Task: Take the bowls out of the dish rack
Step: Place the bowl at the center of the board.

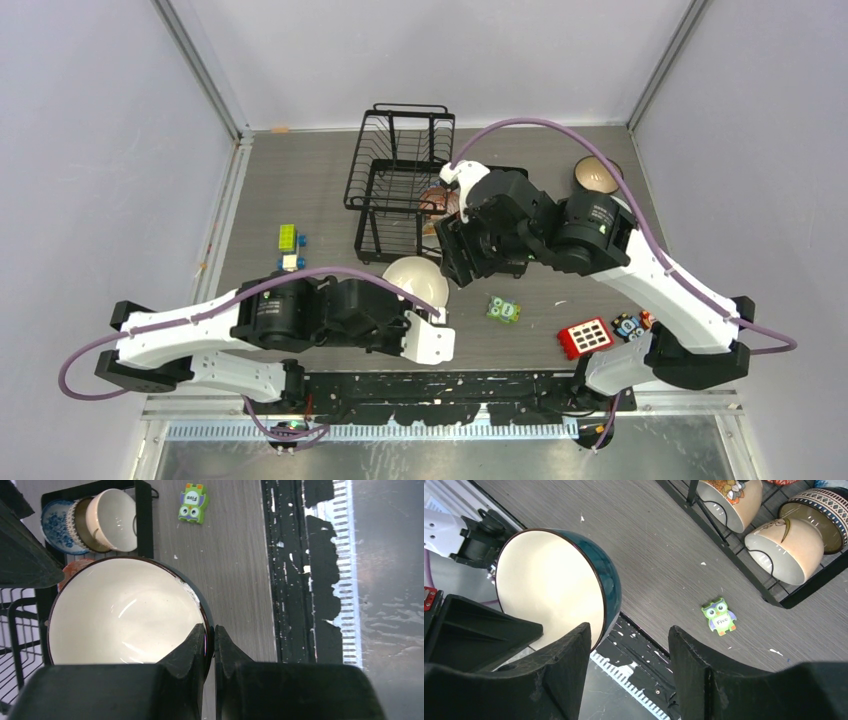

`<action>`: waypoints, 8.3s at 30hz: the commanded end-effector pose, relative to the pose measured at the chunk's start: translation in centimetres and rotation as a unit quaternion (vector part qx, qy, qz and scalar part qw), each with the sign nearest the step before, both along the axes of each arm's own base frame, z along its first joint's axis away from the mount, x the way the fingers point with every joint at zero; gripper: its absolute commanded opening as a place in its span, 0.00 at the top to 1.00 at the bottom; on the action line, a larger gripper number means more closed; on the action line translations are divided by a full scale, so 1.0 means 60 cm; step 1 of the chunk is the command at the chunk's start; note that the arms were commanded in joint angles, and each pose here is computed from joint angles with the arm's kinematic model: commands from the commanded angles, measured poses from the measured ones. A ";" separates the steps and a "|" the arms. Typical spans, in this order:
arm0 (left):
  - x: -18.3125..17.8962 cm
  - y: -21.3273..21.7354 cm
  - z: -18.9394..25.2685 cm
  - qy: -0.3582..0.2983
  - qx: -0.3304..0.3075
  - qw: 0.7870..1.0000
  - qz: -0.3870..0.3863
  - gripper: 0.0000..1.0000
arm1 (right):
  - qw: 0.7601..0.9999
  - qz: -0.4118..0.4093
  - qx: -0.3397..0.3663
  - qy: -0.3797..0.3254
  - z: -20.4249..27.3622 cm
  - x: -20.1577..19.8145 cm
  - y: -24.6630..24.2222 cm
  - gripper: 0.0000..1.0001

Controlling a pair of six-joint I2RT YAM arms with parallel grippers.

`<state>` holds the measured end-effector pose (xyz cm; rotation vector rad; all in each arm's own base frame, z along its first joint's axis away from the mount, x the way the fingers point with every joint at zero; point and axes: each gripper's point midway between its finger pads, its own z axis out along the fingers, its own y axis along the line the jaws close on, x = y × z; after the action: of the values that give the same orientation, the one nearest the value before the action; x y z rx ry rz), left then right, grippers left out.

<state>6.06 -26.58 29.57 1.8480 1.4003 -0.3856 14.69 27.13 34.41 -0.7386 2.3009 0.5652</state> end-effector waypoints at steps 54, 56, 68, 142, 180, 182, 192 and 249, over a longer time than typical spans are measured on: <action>-0.036 -0.029 0.033 0.074 -0.102 0.992 -0.003 0.99 | 0.998 0.006 -0.064 -0.001 -0.097 -0.019 0.055 0.99; -0.034 -0.029 0.037 0.074 -0.108 0.991 0.002 0.91 | 0.998 0.000 -0.061 -0.007 -0.094 -0.017 0.053 0.99; -0.007 0.002 0.103 0.075 -0.194 0.976 0.071 0.00 | 0.999 -0.042 -0.005 -0.029 -0.042 -0.009 0.032 0.99; 0.151 0.010 -0.099 0.181 -0.219 0.630 0.723 1.00 | 0.965 -0.257 0.050 -0.033 -0.166 0.039 -0.017 0.99; 0.226 0.146 0.154 0.108 -0.364 0.675 0.633 1.00 | 0.977 0.034 0.185 -0.096 -0.022 -0.089 -0.110 0.10; 0.247 0.166 0.174 0.095 -0.368 0.663 0.645 1.00 | 0.977 0.036 0.187 -0.093 -0.033 -0.089 -0.104 0.10; 0.395 0.208 0.213 0.108 -0.385 0.610 0.685 1.00 | 0.973 0.037 0.207 -0.092 -0.052 -0.083 -0.073 0.11; 0.824 0.560 -0.291 0.140 -0.295 0.291 0.899 1.00 | 0.964 -0.145 0.154 -0.162 -0.125 0.006 -0.147 0.12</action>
<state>53.29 5.53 9.52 -1.1084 2.2018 0.0834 14.40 18.61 25.03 -0.3602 1.9597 0.6002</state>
